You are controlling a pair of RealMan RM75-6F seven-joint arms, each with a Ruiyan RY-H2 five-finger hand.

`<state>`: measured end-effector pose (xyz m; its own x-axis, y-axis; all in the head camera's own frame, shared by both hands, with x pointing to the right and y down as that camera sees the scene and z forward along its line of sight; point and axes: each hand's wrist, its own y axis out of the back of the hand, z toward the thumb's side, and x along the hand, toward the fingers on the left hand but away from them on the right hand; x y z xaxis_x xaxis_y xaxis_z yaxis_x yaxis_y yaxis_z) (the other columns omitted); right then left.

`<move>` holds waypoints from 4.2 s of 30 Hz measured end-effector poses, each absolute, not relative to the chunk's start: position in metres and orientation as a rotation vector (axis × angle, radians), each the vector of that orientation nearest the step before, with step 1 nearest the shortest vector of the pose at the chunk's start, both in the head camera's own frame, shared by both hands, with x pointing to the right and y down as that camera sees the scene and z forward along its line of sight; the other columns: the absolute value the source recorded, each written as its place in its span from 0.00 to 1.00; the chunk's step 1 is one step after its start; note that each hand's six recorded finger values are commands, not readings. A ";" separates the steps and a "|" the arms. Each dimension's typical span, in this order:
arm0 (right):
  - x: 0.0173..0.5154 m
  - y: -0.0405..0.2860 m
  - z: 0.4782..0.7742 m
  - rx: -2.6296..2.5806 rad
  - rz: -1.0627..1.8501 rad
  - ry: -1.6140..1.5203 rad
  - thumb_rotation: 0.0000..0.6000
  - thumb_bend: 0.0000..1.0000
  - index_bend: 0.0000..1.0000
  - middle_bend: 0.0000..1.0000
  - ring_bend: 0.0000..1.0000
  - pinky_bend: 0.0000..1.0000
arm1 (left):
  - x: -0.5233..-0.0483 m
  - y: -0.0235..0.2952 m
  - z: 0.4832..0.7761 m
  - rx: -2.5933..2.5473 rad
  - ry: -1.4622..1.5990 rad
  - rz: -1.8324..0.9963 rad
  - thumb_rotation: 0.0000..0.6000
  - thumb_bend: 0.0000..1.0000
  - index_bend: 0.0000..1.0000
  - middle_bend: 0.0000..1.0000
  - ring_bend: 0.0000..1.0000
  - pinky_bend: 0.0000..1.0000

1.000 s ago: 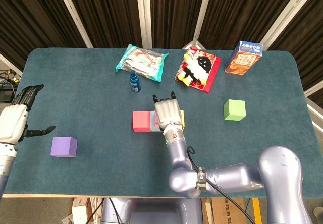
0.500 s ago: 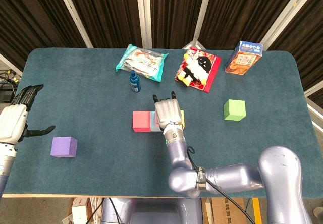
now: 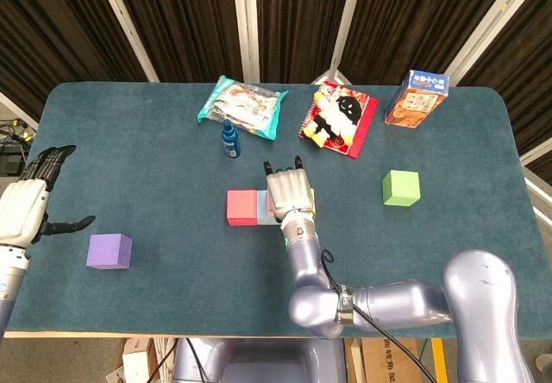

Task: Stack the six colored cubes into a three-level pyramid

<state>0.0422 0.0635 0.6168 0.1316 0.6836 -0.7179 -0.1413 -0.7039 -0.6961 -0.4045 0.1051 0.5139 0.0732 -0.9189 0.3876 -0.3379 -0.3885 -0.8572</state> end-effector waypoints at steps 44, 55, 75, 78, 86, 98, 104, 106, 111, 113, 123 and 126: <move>0.046 0.060 0.620 -1.740 1.656 -0.501 1.00 0.32 0.00 0.41 0.30 0.00 | -0.403 0.107 0.517 -1.789 1.232 -1.324 1.00 0.14 0.00 0.05 0.04 0.10; 0.048 0.059 0.618 -1.734 1.660 -0.501 1.00 0.32 0.00 0.41 0.30 0.00 | -0.403 0.107 0.518 -1.788 1.230 -1.326 1.00 0.14 0.00 0.05 0.04 0.10; 0.050 0.064 0.619 -1.732 1.667 -0.485 1.00 0.32 0.00 0.41 0.30 0.00 | -0.403 0.107 0.517 -1.789 1.232 -1.321 1.00 0.14 0.00 0.05 0.04 0.10; 0.050 0.064 0.620 -1.731 1.667 -0.482 1.00 0.32 0.00 0.41 0.30 0.00 | -0.403 0.107 0.517 -1.789 1.231 -1.322 1.00 0.14 0.00 0.05 0.04 0.10; 0.051 0.068 0.623 -1.737 1.673 -0.470 1.00 0.32 0.00 0.41 0.30 0.00 | -0.404 0.107 0.517 -1.788 1.232 -1.323 1.00 0.14 0.00 0.05 0.04 0.09; 0.049 0.069 0.622 -1.748 1.660 -0.472 1.00 0.32 0.00 0.33 0.28 0.00 | -0.404 0.107 0.517 -1.786 1.232 -1.324 1.00 0.14 0.00 0.05 0.04 0.09; 0.049 0.070 0.622 -1.756 1.654 -0.475 1.00 0.32 0.00 0.23 0.25 0.00 | -0.403 0.107 0.516 -1.788 1.232 -1.319 1.00 0.14 0.00 0.05 0.04 0.09; 0.049 0.070 0.622 -1.758 1.654 -0.475 1.00 0.32 0.00 0.20 0.24 0.00 | -0.403 0.107 0.516 -1.787 1.233 -1.318 1.00 0.14 0.00 0.05 0.04 0.09; 0.050 0.071 0.622 -1.763 1.655 -0.476 1.00 0.32 0.00 0.15 0.20 0.00 | -0.403 0.107 0.515 -1.786 1.234 -1.316 1.00 0.14 0.00 0.05 0.04 0.09; 0.050 0.071 0.622 -1.765 1.654 -0.475 1.00 0.32 0.00 0.13 0.18 0.00 | -0.403 0.107 0.515 -1.787 1.234 -1.316 1.00 0.14 0.00 0.05 0.04 0.09; 0.049 0.078 0.617 -1.786 1.638 -0.457 1.00 0.32 0.00 0.00 0.06 0.00 | -0.404 0.107 0.516 -1.787 1.233 -1.318 1.00 0.14 0.00 0.05 0.04 0.09; 0.048 0.083 0.611 -1.792 1.617 -0.449 1.00 0.32 0.00 0.00 0.04 0.00 | -0.405 0.106 0.515 -1.784 1.237 -1.317 1.00 0.14 0.00 0.05 0.04 0.09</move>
